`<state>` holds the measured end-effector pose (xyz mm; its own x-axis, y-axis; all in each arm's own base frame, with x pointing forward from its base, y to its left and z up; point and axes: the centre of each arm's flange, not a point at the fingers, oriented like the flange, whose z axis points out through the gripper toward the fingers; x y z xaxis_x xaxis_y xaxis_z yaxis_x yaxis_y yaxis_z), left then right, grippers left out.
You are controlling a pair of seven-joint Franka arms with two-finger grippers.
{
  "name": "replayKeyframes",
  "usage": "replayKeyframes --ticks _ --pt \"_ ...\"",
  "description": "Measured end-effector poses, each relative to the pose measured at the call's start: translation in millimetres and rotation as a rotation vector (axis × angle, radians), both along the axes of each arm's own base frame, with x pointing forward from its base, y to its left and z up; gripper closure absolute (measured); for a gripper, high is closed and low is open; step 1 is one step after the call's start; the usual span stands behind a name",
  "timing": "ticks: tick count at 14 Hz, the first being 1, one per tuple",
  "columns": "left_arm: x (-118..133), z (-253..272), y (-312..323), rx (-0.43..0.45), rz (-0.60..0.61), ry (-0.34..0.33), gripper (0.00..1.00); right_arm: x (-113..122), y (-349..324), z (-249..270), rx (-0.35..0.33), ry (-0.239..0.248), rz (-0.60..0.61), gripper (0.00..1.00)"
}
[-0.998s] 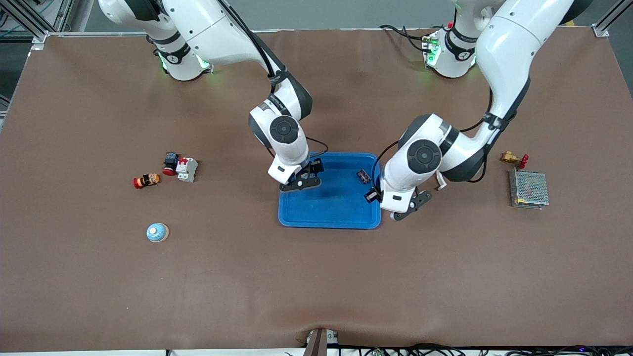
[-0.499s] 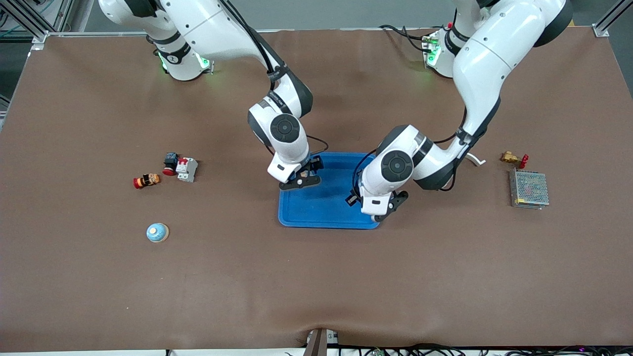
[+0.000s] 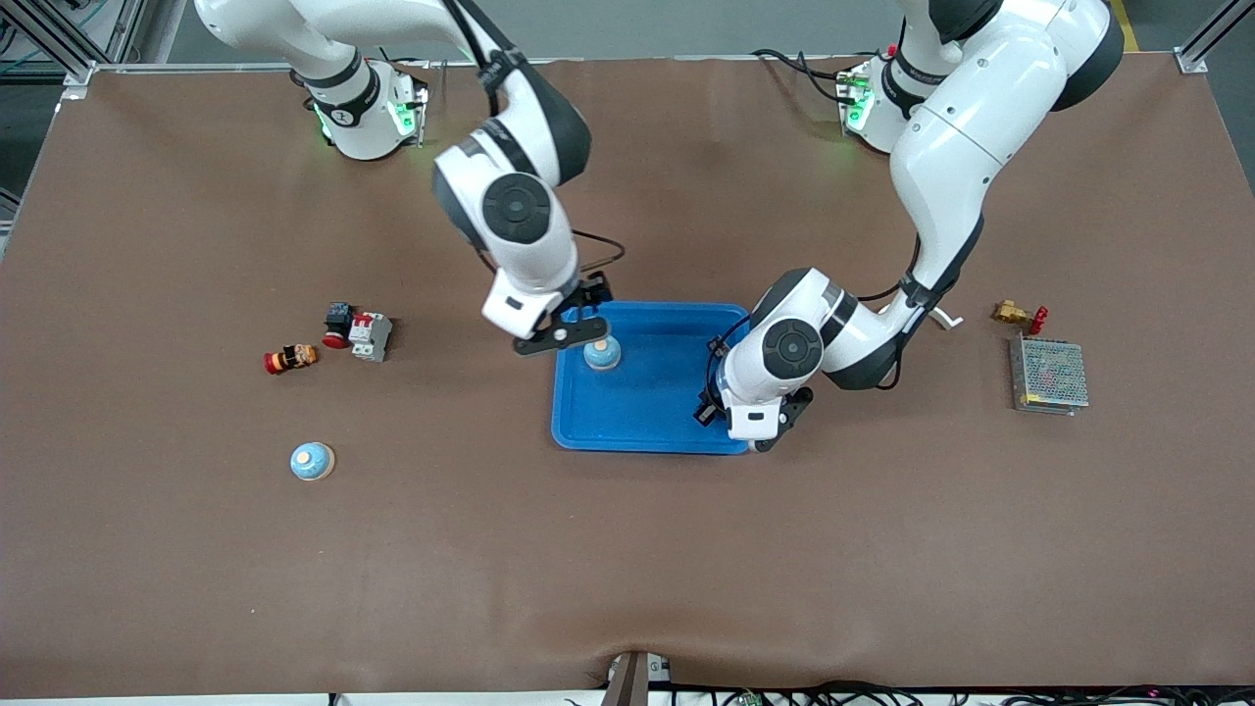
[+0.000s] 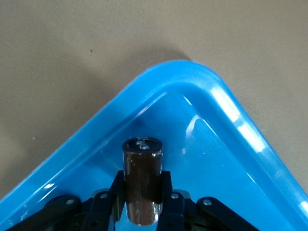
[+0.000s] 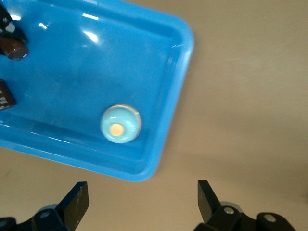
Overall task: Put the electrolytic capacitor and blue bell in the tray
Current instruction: 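Open the left gripper over the tray while the right gripper reaches the bell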
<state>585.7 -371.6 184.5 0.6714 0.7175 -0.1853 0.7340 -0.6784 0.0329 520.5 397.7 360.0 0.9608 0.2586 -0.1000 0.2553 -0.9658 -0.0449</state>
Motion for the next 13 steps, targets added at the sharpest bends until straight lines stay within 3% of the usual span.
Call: replayKeyframes --ticks 4,5,8,11,13 --pt "2 0 -3 0.0 0.002 -0.008 0.67 58 -100 17 0.029 -0.01 0.12 0.0" --pt "3 0 -3 -0.001 0.004 -0.01 0.63 74 -131 17 0.038 -0.017 0.167 0.0" --pt "10 9 -6 -0.015 0.009 -0.033 0.34 114 -231 24 0.065 -0.049 0.31 0.0" --pt "27 32 -7 -0.028 0.023 -0.066 0.03 136 -307 5 0.081 -0.048 0.432 0.0" --pt "37 49 -2 -0.011 0.027 -0.062 0.0 146 -331 -16 0.082 -0.047 0.481 0.0"
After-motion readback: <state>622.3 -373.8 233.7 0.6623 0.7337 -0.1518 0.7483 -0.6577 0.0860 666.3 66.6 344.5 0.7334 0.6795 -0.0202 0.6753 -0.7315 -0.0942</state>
